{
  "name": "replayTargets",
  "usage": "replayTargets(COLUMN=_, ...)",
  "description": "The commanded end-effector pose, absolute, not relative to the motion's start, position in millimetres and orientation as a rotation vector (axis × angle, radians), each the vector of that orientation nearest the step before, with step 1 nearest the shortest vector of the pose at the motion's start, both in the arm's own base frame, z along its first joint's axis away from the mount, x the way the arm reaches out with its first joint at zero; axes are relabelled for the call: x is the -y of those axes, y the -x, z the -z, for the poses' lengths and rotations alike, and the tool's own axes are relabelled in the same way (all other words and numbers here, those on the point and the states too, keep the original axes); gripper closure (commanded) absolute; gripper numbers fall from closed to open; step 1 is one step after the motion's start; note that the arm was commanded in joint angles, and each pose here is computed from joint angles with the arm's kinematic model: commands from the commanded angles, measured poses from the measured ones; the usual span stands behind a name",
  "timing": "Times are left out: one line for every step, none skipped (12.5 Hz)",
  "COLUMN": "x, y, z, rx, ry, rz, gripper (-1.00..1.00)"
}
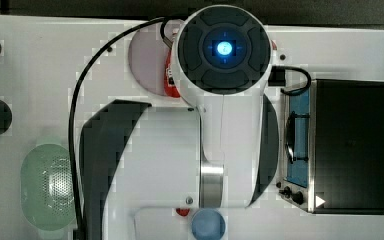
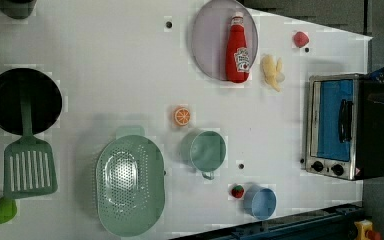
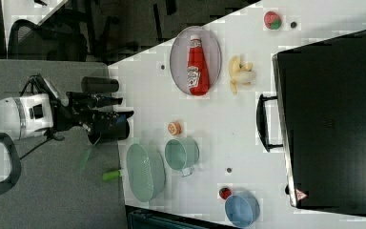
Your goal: Pick ketchup from plate and place it on table.
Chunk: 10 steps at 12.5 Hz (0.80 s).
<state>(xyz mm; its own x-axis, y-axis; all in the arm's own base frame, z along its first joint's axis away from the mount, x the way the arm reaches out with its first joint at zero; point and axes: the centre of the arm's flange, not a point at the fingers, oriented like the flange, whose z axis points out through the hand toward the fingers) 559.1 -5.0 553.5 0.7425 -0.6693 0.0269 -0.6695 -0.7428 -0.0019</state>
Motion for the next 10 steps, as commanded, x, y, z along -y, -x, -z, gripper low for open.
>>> replayTargets(x=31.9, y=-486.0, z=-578.6, rx=1.262, ry=-2.848, rz=0.103, gripper=-0.59)
replayTargets(x=31.7, y=-486.5, z=-577.8, rx=1.262, ry=-2.848, rz=0.104, gripper=-0.8)
replayTargets(x=30.7, y=-488.9, z=-576.2, rx=1.258, ry=-2.851, rz=0.099, gripper=-0.99)
replayTargets(x=29.0, y=-493.9, z=-572.7, rx=1.252, ry=-2.858, rz=0.085, gripper=-1.0)
replayTargets(x=26.4, y=-500.8, z=-567.2, rx=1.241, ry=-2.867, rz=0.068, gripper=-1.0)
replayTargets(x=22.9, y=-508.4, z=-559.2, rx=1.228, ry=-2.874, rz=0.061, gripper=-1.0)
replayTargets(x=18.5, y=-516.0, z=-548.9, rx=1.209, ry=-2.881, rz=0.066, gripper=-1.0)
replayTargets(x=13.0, y=-523.4, z=-536.4, rx=1.188, ry=-2.886, rz=0.084, gripper=-1.0)
replayTargets(x=6.7, y=-530.7, z=-522.6, rx=1.165, ry=-2.89, rz=0.108, gripper=-1.0)
replayTargets(x=0.6, y=-538.2, z=-508.0, rx=1.145, ry=-2.893, rz=0.131, gripper=-1.0)
